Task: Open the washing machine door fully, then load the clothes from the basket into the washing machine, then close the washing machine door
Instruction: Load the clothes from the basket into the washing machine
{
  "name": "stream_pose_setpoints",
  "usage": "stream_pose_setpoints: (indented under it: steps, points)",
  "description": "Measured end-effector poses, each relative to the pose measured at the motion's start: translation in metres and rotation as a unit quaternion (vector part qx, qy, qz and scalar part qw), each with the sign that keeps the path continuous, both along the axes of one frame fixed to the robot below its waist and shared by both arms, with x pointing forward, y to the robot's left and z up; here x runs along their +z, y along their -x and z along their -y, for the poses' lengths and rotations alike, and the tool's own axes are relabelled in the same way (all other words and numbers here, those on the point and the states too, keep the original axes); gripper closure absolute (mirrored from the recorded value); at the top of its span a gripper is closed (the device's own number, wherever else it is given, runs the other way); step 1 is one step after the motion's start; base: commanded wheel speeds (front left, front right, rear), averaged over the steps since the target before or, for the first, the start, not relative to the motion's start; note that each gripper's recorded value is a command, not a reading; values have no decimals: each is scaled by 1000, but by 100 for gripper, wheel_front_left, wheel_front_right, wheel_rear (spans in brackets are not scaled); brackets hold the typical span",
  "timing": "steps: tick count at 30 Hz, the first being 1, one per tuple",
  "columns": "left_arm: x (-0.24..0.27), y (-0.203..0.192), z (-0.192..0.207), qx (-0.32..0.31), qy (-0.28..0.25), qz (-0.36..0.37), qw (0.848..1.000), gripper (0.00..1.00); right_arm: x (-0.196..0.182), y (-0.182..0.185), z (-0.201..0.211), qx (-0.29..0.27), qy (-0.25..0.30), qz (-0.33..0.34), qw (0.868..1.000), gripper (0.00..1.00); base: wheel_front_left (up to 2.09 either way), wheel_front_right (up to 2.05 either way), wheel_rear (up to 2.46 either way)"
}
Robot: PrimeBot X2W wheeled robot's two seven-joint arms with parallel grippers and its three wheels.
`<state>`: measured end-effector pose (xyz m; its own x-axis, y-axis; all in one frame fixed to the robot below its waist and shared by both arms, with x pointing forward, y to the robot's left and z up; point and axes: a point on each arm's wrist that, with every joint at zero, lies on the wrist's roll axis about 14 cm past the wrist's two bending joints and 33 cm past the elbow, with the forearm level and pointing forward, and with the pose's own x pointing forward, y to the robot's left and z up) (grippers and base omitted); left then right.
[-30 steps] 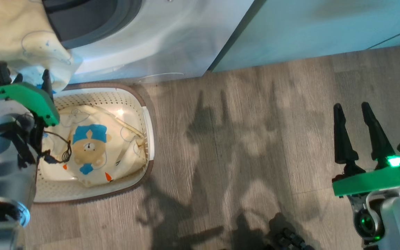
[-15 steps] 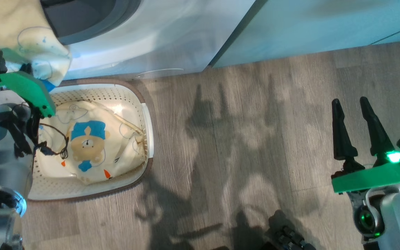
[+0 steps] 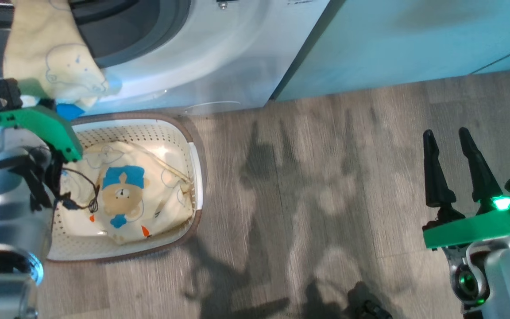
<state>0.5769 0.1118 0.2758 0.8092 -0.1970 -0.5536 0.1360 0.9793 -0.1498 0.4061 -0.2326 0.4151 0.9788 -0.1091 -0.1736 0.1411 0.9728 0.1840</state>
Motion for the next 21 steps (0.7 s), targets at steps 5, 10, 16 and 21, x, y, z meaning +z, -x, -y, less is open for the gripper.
stream_pose_setpoints:
  steps: [5, 10, 16, 21]
  points:
    - [13, 8, 5, 0, 15, 16, 1000, 100, 10, 1, 0, 1, 3, 13, 1000, 0, 0, 0, 0]
    - [29, 10, 12, -4, 29, 38, 999, 100, 12, 8, -1, -2, -1, 14, 1000, 0, 0, 0, 0]
    - [62, 8, 24, -18, 49, 94, 994, 100, 18, 12, -4, 2, -2, 22, 1000, 0, 0, 0, 0]
    - [91, 5, 39, -31, 76, 134, 988, 100, 25, 12, -5, 4, -3, 31, 999, 0, 0, 0, 0]
